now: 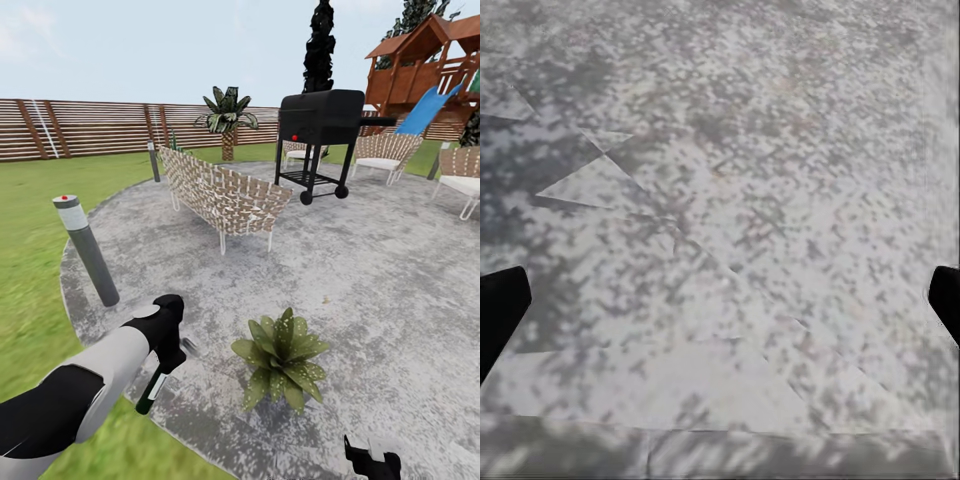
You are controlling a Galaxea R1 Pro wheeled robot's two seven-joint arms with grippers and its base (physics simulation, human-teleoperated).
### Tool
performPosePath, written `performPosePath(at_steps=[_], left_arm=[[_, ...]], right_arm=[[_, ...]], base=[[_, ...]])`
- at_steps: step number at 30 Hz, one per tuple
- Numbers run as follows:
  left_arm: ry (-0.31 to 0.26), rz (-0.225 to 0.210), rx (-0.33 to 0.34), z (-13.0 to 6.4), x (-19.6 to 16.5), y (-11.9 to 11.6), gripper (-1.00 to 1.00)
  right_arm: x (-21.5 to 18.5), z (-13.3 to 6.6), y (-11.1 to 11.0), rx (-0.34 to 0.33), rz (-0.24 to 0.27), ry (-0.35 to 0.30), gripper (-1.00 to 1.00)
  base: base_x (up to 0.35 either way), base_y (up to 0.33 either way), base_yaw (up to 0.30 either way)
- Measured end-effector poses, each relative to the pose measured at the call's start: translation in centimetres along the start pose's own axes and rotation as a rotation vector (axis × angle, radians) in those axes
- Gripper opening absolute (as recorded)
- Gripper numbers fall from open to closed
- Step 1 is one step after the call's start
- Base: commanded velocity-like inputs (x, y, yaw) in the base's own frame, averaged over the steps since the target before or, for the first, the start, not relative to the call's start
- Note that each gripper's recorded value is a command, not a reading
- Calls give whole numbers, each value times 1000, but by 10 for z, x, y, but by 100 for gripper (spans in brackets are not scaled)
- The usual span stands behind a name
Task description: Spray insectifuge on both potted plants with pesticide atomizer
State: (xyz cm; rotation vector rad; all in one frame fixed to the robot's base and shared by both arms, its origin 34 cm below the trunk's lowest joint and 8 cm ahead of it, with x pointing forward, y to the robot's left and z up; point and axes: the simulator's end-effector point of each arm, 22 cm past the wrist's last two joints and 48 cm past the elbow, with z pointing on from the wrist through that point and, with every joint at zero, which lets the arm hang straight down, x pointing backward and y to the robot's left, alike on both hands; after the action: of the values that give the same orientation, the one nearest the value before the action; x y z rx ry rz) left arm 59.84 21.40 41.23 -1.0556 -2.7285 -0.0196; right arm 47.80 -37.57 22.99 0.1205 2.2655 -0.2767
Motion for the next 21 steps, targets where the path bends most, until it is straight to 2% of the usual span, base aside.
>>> performPosePath(at_steps=[5, 10, 14, 21], left_arm=[[3, -2, -28, 0, 1, 7, -100], [9, -13, -38, 1, 7, 15, -100], [14, -24, -100, 1, 11, 32, -100], [11, -25, -115, 0, 10, 35, -100]], right_arm=[[0, 0, 0, 0, 0, 0, 100], [0, 0, 0, 1, 1, 0, 100], [0, 0, 0, 1, 1, 0, 100], [0, 0, 0, 1, 1, 0, 100]], base=[[0, 0, -197], [0, 0, -17], [0, 0, -1], [0, 0, 0]])
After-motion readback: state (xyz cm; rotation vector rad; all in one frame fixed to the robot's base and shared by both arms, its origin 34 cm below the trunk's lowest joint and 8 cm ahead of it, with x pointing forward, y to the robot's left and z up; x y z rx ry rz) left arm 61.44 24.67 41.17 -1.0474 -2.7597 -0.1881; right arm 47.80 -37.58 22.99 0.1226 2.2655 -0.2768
